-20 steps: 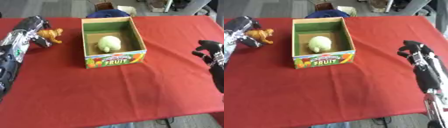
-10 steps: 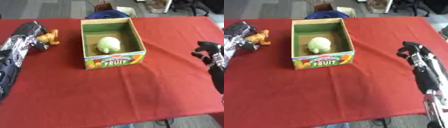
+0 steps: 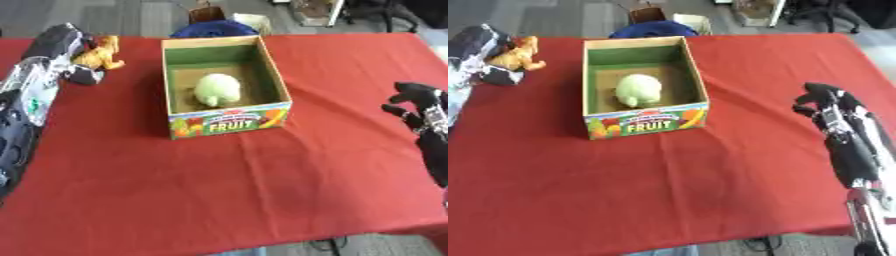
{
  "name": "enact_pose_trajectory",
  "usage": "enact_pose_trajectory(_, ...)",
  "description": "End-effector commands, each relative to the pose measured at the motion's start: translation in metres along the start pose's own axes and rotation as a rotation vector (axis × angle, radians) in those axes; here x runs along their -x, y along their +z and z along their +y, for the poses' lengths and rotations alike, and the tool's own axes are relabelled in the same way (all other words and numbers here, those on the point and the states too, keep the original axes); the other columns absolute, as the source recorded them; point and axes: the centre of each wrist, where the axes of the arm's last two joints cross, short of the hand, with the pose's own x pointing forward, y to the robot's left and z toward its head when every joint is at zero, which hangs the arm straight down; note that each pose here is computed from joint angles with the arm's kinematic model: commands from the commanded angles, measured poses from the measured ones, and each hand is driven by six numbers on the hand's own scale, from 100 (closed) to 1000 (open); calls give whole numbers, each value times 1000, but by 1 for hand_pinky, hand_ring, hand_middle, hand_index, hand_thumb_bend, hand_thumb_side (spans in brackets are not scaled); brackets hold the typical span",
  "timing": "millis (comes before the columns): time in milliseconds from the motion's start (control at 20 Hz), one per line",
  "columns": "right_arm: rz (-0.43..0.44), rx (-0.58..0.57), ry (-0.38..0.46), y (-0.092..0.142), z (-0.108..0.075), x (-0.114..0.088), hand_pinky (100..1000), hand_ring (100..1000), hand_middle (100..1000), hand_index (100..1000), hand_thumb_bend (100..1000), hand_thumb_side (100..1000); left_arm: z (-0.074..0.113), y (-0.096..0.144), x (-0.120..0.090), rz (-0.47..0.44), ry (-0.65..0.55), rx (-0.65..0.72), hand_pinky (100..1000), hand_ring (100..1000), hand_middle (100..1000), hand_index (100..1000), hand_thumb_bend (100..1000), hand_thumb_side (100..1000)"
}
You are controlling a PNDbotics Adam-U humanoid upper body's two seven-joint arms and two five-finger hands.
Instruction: Pick up objects on the table and place them in the box.
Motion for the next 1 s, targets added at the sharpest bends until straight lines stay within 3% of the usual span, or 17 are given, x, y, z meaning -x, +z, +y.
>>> enact_pose_trajectory(50,-15,-7,27,-3,-4,-6,819,1000,593,754,100,542,42,-9,-24,-108,10,-83,534,324,258,456,226,108)
enact_pose_trajectory(250,-15,-17,22,-4,-3,-6,819,1000,594,754,100,543,52,-18,-61,-210,48,-91,536,332,265,461,227,102)
enact_pose_trajectory(550,-19,-31,13,-5,0,-6,819,1000,594,754,100,544,40,-31,-103,-297,62,-72,541,350,280,482,238,100)
enact_pose_trajectory(1000,-36,-69,-12,-14,8,-8,819,1000,594,754,100,548,10,-40,-133,-322,52,-124,558,412,348,537,263,100)
